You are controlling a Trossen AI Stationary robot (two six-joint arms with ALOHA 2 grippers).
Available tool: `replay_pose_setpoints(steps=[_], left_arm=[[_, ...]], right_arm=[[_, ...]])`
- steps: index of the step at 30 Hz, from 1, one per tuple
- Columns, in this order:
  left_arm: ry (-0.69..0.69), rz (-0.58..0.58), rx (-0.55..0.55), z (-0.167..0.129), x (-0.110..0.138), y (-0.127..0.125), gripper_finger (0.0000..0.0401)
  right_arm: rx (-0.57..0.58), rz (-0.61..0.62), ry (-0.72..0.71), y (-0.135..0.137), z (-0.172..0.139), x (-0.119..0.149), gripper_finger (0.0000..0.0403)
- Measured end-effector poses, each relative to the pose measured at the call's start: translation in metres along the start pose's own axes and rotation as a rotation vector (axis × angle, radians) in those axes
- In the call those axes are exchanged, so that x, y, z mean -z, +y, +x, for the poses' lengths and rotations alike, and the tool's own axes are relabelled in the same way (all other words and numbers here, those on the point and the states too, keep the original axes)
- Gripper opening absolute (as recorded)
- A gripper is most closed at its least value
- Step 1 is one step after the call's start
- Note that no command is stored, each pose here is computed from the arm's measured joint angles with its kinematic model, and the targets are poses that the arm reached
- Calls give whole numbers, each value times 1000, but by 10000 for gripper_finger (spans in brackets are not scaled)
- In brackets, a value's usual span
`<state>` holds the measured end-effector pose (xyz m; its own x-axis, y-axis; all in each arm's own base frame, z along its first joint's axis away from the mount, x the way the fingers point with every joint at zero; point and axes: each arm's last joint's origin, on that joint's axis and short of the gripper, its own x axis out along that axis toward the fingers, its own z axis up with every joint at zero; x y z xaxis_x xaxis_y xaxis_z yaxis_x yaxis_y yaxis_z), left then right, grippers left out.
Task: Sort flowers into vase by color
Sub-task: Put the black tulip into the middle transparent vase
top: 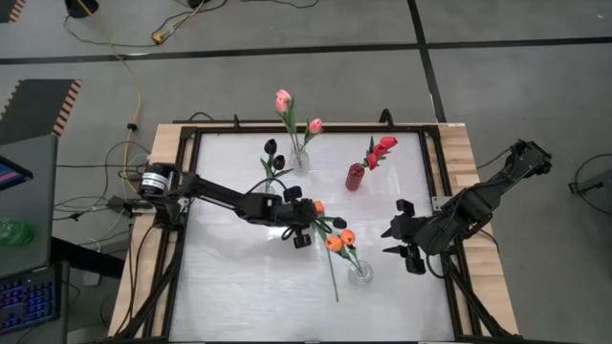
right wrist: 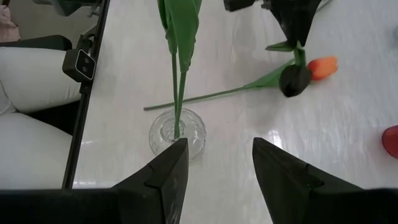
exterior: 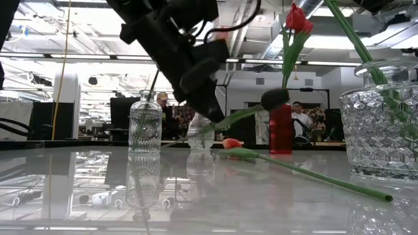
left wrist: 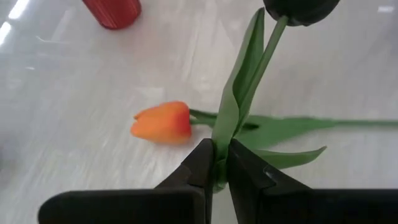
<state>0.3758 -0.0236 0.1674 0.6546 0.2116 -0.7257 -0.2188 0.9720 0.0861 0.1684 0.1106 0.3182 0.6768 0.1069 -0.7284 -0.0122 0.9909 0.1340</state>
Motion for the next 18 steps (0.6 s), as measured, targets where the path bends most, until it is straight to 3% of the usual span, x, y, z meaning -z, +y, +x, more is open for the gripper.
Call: replay_pose_setpoints(steps=[10,18], left_arm=[[-111,-165,37,-38,-21,3,23],[-230,-233,44,-77,-37,7,22]], right_arm=[[0,0,0,0,0,0,205],[0,0,0,0,0,0,205]])
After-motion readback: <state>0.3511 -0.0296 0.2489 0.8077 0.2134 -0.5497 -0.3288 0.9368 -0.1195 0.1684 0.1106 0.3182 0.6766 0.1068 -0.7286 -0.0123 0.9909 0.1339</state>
